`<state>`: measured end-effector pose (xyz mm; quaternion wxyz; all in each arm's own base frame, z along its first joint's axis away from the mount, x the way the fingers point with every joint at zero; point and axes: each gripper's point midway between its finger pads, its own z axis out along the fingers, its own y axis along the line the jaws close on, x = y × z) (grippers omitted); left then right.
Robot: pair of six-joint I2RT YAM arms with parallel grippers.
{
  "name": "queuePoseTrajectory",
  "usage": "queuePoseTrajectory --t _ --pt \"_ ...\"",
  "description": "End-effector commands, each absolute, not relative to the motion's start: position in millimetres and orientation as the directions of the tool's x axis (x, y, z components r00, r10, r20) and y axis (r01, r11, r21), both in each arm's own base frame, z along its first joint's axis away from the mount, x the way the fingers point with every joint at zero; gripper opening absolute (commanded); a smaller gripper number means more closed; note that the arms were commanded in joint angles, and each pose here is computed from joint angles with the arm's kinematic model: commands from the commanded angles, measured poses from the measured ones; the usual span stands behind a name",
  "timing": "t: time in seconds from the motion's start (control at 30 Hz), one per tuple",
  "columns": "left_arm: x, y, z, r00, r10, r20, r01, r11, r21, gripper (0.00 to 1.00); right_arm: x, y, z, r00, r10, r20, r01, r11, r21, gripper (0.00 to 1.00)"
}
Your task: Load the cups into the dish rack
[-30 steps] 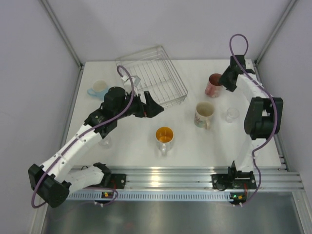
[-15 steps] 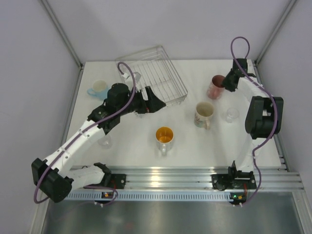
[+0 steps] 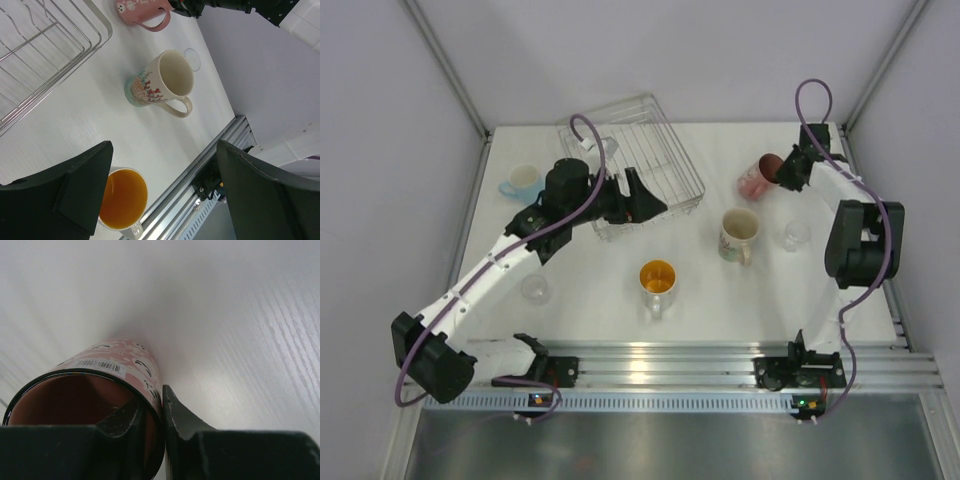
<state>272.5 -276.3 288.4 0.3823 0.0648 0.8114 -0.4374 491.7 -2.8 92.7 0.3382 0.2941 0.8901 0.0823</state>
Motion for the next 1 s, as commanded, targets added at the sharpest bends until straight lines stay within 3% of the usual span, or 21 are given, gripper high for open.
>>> queuePoseTrajectory --t 0.0,0.23,0.5,0.73,0.97 --pt "276.7 -284.9 334.0 -0.616 -0.237 -0.751 0.553 0.549 -0.627 0.9 506.0 6.5 206.0 -0.43 0.611 -0.665 0.328 0.792 0.515 0.0" --pt "275.3 -295.8 366.8 -0.595 -0.23 -0.77 0.617 0.485 -0.62 0.91 484.5 11.9 291.9 -0.303 0.663 -0.685 0.209 0.747 0.631 0.0" --pt "264.0 -316.4 400.6 -0.624 -0.22 -0.75 0.678 0.325 -0.659 0.91 422.3 88.9 373.5 -0.298 0.753 -0.587 -0.28 0.519 0.808 0.0" --pt "248.6 -330.8 421.1 -0.688 -0.244 -0.683 0.676 0.126 -0.726 0.89 352.4 157.9 438.7 -0.293 0.745 -0.6 -0.608 0.339 0.718 0.0" --pt "235.7 -328.9 423.1 -0.698 -0.288 -0.656 0.68 0.023 -0.733 0.89 311.6 193.8 468.2 -0.303 0.77 -0.561 -0.711 0.21 0.671 0.0"
